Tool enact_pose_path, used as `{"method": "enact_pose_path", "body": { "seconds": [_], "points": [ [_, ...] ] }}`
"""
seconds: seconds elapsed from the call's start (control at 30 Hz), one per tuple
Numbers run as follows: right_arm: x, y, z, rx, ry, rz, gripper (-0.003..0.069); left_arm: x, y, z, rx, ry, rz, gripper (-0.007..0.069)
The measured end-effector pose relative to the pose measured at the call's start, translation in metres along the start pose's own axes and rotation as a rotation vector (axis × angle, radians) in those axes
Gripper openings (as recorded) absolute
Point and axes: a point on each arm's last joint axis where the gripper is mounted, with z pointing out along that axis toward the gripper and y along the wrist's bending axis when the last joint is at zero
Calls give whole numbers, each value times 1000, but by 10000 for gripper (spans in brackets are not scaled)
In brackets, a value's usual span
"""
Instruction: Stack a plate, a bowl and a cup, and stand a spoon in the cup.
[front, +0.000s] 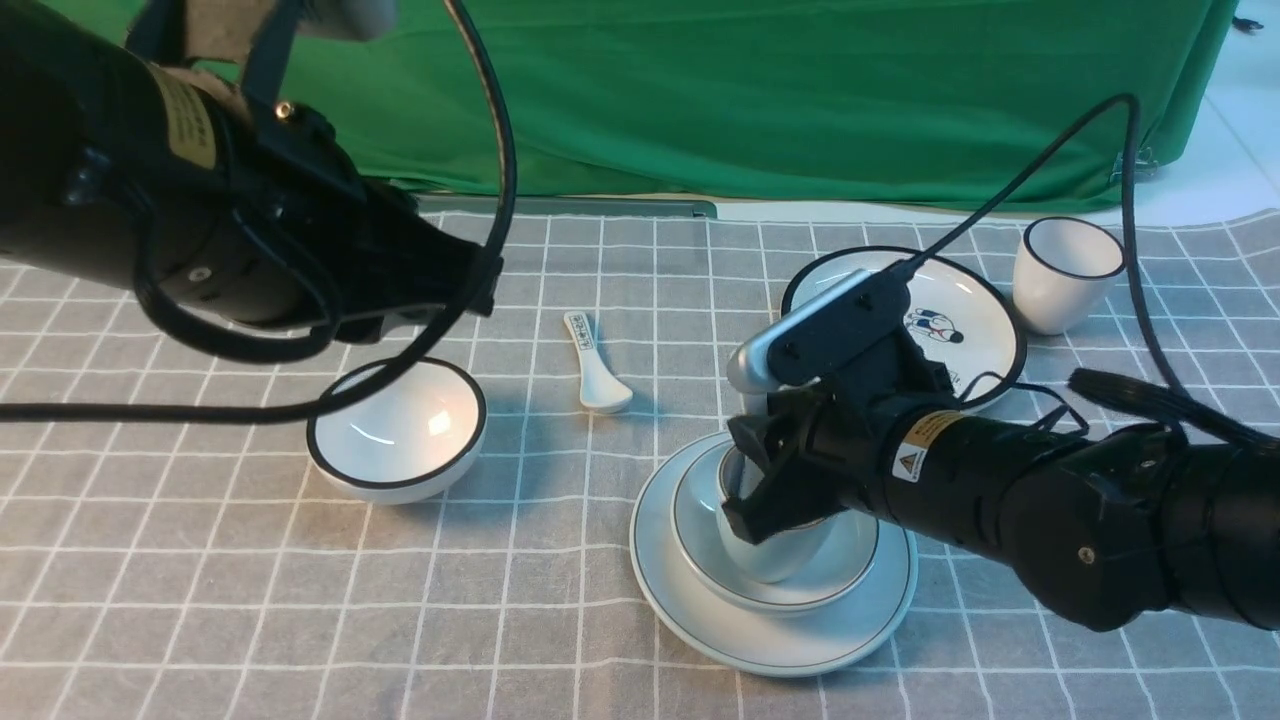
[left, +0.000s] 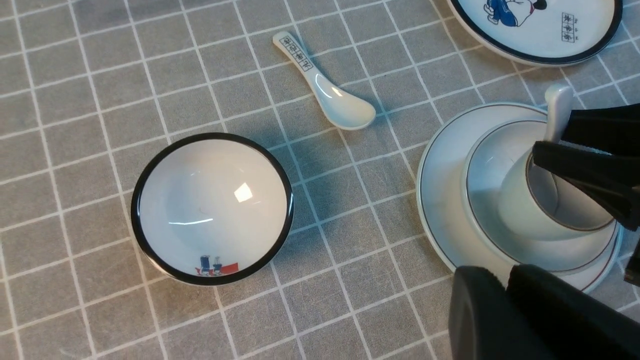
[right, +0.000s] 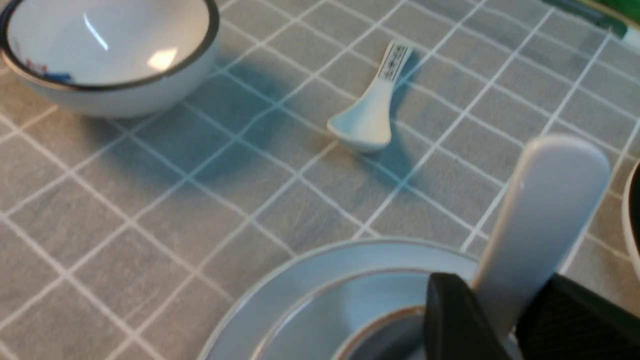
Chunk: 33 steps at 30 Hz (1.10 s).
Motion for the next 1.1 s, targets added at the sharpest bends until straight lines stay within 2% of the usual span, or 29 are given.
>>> {"method": "enact_pose_path", "body": {
  "seconds": [0.07, 0.33, 0.4, 0.47, 0.53, 0.57, 0.63, 0.67, 0.8, 0.83, 0.87, 0.97, 1.1],
  "points": [
    [-4, -9, -17, 1, 34, 17, 242, 0, 0, 0, -3, 3, 2, 60],
    [-23, -13, -78, -41, 66, 22, 227, 0, 0, 0, -3, 2, 2, 60],
    [-28, -23, -115, -26, 65, 51, 158, 0, 0, -1, -2, 0, 2, 60],
    [-29, -34, -146, 9, 43, 89, 85, 0, 1, -3, -2, -4, 1, 60],
    [-29, -41, -173, 48, 2, 112, 48, 1, 1, -5, 0, -10, 1, 60],
    [-28, -46, -207, 106, -70, 140, 31, 3, 2, -9, -1, -25, 2, 60],
    [-27, -47, -230, 156, -147, 154, 27, 6, 3, -12, 0, -36, 4, 60],
    [-21, -45, -253, 215, -215, 163, 26, 10, 4, -15, 2, -55, 6, 60],
    [13, -27, -298, 291, -446, 156, 23, 41, 10, -17, 21, -110, 3, 60],
    [15, -27, -297, 291, -444, 160, 23, 45, 11, -14, 22, -106, 3, 60],
    [32, -18, -309, 322, -529, 181, 24, 63, 14, -15, 34, -142, -12, 60],
    [59, -8, -316, 331, -662, 188, 24, 110, 22, -11, 64, -215, -33, 60],
    [72, -3, -320, 349, -745, 181, 25, 150, 30, -14, 98, -325, -42, 60]
  ]
}}
